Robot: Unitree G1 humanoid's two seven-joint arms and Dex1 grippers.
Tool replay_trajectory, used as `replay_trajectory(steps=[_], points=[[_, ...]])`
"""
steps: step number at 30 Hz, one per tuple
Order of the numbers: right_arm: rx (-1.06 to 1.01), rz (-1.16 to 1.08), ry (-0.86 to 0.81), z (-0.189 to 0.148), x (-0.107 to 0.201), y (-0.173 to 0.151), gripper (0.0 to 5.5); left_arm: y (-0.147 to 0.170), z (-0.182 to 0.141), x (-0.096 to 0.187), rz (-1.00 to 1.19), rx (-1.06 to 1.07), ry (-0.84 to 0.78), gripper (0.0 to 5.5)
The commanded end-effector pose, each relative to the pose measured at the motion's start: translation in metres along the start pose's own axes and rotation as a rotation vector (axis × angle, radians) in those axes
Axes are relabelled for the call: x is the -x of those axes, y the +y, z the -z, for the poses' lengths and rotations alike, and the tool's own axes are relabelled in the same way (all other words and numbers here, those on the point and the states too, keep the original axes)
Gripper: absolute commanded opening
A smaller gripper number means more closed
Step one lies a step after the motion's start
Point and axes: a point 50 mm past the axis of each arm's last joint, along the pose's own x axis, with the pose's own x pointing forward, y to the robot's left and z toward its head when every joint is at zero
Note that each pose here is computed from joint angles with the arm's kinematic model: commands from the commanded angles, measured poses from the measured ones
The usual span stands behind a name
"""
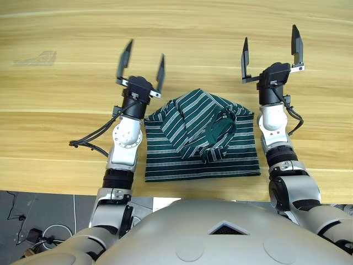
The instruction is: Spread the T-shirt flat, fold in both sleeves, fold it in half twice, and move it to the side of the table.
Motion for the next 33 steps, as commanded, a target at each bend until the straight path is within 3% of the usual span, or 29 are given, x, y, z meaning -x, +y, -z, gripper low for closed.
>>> replay_trajectory(steps=[1, 8, 17, 33], points=[[0.013, -0.004, -0.018, -0.002, -0.001, -0.003, 5.40, -0.017, -0.001, 0.017, 0.262, 0.003, 0.022, 3.66], [0.013, -0.004, -0.025, -0.004, -0.001, -0.003, 5.40, -0.035, -0.003, 0.046, 0.586, 0.020, 0.088, 3.66], [0.017, -0.004, -0.023, -0.004, -0.001, -0.003, 5.40, -0.021, -0.007, 0.057, 0.666, 0.109, 0.118, 3.66], [0.015, -0.007, -0.018, -0.003, -0.002, -0.001, 5.40, -0.033, -0.011, 0.077, 0.882, 0.228, 0.153, 3.66]])
